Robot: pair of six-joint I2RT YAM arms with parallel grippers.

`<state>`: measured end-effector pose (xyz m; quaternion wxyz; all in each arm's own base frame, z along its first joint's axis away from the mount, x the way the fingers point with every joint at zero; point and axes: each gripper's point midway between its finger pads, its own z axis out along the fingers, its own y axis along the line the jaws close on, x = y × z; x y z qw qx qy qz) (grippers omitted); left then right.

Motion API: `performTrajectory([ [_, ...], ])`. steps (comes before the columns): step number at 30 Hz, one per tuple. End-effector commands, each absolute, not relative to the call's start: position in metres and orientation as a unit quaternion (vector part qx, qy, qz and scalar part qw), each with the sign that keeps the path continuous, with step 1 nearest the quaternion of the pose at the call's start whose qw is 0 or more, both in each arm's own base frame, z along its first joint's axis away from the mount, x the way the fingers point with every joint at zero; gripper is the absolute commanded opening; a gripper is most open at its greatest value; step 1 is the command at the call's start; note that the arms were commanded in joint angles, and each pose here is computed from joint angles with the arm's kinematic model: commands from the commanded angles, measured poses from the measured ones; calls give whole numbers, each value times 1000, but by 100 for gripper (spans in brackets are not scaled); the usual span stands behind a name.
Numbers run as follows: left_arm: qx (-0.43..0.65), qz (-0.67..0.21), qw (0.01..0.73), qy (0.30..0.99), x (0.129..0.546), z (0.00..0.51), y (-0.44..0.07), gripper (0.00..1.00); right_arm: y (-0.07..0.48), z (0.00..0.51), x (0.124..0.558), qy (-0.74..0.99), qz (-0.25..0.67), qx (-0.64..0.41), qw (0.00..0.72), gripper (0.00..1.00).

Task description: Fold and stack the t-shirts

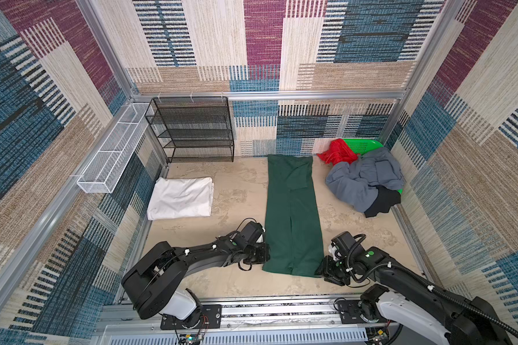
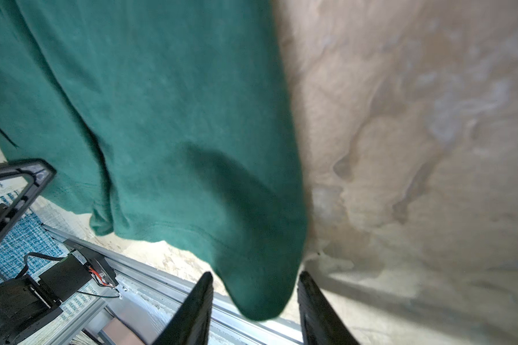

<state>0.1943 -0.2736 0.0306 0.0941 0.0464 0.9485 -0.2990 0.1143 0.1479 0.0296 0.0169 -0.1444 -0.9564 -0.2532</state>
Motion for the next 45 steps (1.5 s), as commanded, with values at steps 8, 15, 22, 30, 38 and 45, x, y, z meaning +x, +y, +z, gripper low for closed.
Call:
performTrajectory([
  [8,35,-319,80,944,189,31,-278,0,155,32,126,-950,-275,-149,-4,22],
  [15,38,-314,82,945,188,41,-276,0,159,40,132,-941,-298,-157,-27,0],
  [22,38,-318,84,943,187,49,-275,0,163,58,145,-924,-336,-163,-75,0],
  [30,31,-314,91,945,193,51,-277,0,173,78,169,-898,-379,-190,-119,0],
  [38,24,-300,102,948,202,50,-277,0,171,91,189,-854,-424,-247,-173,0],
  [45,27,-311,95,945,209,49,-291,0,172,91,194,-867,-403,-237,-172,0],
])
